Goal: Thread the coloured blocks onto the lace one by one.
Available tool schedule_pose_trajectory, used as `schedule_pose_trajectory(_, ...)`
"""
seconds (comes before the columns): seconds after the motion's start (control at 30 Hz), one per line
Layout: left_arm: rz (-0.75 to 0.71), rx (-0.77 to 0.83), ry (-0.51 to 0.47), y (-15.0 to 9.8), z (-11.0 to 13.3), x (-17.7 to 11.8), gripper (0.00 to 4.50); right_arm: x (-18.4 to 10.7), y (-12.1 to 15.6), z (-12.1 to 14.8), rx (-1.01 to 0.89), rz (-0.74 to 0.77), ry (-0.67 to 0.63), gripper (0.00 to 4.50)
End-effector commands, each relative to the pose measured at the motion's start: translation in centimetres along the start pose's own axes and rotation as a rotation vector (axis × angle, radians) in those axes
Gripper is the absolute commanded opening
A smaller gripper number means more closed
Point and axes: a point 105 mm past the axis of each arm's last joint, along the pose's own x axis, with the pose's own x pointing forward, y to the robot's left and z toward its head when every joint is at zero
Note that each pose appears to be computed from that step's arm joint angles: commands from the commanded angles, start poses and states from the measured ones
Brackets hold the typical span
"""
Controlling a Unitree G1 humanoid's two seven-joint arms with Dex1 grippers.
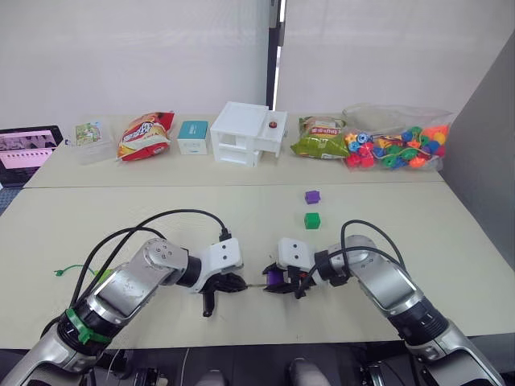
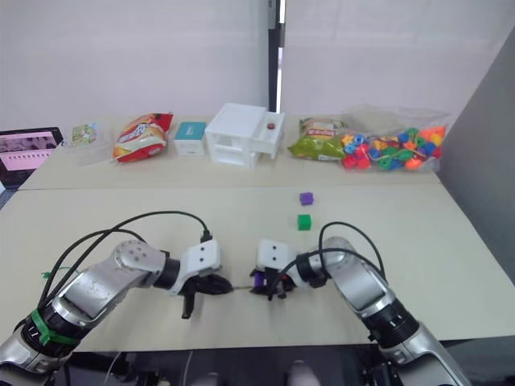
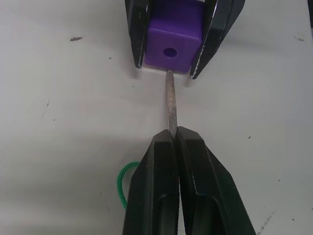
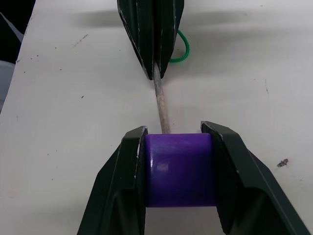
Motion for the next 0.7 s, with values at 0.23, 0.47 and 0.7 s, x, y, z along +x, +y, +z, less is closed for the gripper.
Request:
schedule_pose_trajectory(0.23, 0.001, 0.067, -0.044, 0.0, 2.2, -0.4, 0.00, 0.1, 0.8, 0.0, -0.019, 0.030, 0.026, 1.19)
schedule_pose_trajectory(0.47, 0.004, 0.070, -0.026, -0.1, 1.8, -1.0, 0.00, 0.0, 0.8, -0.3, -0.015, 0.029, 0.038, 1.19)
schedule_pose_trajectory(0.7, 0.003, 0.069, -0.040, -0.2, 2.3, -1.3, 0.00, 0.1, 0.8, -0.5, -0.011, 0.033, 0.045, 1.19)
